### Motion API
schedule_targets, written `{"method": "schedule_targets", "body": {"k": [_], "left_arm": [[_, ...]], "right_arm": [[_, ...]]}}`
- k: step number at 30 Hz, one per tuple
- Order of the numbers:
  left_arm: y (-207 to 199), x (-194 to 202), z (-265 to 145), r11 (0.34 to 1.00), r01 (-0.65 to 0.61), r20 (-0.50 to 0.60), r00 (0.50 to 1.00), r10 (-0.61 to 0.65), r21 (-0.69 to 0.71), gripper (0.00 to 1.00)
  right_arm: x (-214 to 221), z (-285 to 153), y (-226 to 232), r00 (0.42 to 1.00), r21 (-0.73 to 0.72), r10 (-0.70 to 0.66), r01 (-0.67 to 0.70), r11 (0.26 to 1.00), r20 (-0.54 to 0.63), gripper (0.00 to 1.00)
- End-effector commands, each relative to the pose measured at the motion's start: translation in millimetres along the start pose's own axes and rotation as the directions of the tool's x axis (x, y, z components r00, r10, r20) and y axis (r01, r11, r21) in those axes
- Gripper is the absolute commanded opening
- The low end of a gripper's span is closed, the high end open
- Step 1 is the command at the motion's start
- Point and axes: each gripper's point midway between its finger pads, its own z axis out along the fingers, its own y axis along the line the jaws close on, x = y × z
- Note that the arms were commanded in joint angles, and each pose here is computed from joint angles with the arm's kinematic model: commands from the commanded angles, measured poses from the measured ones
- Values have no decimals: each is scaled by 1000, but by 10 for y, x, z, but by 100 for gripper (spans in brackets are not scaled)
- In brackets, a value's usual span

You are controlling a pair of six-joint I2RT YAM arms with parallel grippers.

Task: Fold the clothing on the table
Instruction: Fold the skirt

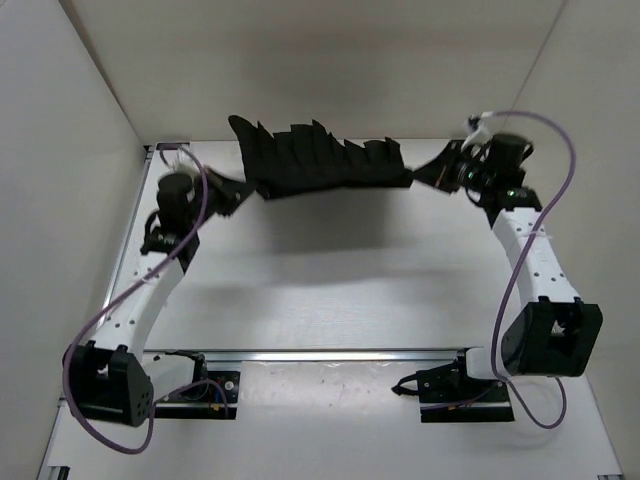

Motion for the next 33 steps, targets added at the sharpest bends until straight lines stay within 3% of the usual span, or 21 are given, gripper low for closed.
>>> {"method": "schedule_targets", "body": {"k": [1,3,6,9,10,15,20,24,28,30,33], "left_arm": [[979,674,-113,981,102,-100,988,-119,-168,0],[1553,1195,-334,948,126,-179,967,-183,-293,0],[2090,1831,-741,878,120,-307,908,-286,-464,0],[2250,2139,-1098,838,82,-377,867,-327,-540,0],[2201,2095,-1124,850,64,-369,882,-294,-523,0],[2083,2052,-1444,822,32,-351,894,-277,-568,0],[1953,2172,-1695,828,-7,-378,892,-249,-561,0],[1696,2134,-1781,871,71,-345,900,-266,-487,0],[1286,1778,-1709,899,32,-308,934,-183,-436,0],[1020,1522,-1533,918,27,-273,951,-146,-396,0],[1016,1219,-1130,909,86,-219,957,-189,-407,0]], "right_arm": [[895,25,-459,983,81,112,-101,992,-147,0],[1586,-98,-658,949,143,204,-174,974,-239,1],[2255,-327,-831,903,249,305,-235,940,-301,0],[2770,-642,-816,824,313,441,-340,887,-356,0],[2844,-708,-829,811,336,459,-346,876,-363,0],[3217,-1124,-692,771,460,442,-219,860,-459,0],[3290,-1410,-604,778,479,453,-225,848,-436,0],[3253,-1561,-363,793,450,430,-223,865,-433,0],[2740,-1572,-7,857,382,355,-206,901,-375,0],[2442,-1469,0,883,358,315,-185,915,-348,0],[1980,-1101,-187,914,322,303,-211,923,-269,0]]}}
